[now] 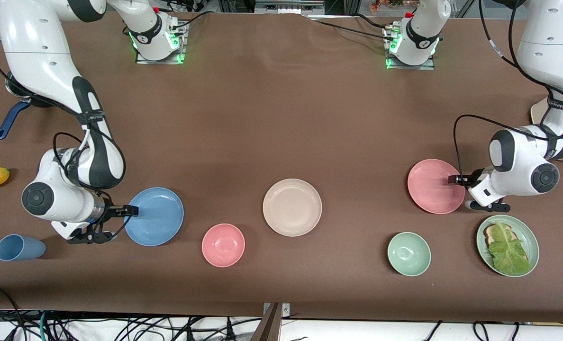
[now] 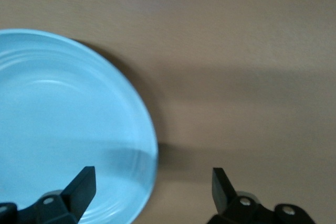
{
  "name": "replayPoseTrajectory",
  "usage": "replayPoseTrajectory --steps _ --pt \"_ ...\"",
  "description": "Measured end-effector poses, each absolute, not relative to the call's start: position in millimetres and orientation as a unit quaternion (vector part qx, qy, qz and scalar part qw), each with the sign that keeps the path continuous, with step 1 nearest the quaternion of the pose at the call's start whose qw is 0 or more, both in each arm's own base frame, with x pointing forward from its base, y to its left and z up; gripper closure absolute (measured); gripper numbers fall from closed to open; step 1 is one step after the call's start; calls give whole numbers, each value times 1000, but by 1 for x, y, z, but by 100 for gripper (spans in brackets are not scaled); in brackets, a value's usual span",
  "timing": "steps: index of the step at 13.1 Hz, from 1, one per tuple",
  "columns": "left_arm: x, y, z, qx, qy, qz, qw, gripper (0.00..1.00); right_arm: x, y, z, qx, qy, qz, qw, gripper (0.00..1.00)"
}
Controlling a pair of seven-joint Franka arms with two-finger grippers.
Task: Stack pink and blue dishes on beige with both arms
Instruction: 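Grasp the blue plate with the right gripper while the left gripper grasps the pink plate, then carry the pink plate onto the beige plate and open the left gripper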
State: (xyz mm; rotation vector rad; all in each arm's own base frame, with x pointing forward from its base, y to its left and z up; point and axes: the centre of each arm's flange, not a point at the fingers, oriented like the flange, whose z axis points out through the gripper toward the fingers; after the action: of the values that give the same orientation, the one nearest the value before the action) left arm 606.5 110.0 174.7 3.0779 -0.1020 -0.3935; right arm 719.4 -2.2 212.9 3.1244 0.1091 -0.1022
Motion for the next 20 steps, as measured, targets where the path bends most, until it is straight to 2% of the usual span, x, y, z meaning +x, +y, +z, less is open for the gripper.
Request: replayPoseTrajectory --steps 3,4,6,7,8,10,11,13,16,20 --pt "607 110 175 991 -51 -126 21 76 718 -11 203 999 31 -37 6 7" --pt "610 110 179 991 -57 -122 21 85 718 -10 201 999 32 -38 6 11" --pt "613 110 184 991 -61 -117 20 85 718 -7 199 999 34 -39 5 12" --pt "615 110 186 991 -61 -117 21 88 717 -6 199 999 35 -40 4 19" --pt "617 109 190 991 -61 -116 22 89 717 -6 199 999 35 -40 4 19" --pt "622 108 202 991 -56 -120 29 89 717 -6 198 999 35 -40 4 25" --pt "626 107 211 990 -50 -123 38 90 717 -6 198 999 35 -41 4 32" --pt "639 102 237 988 -38 -138 52 94 716 -6 197 999 35 -42 4 36" --pt "655 76 277 985 -26 -156 62 94 716 -5 196 998 35 -43 4 41" --pt "661 14 299 984 3 -158 77 94 715 -4 194 998 36 -45 4 50"
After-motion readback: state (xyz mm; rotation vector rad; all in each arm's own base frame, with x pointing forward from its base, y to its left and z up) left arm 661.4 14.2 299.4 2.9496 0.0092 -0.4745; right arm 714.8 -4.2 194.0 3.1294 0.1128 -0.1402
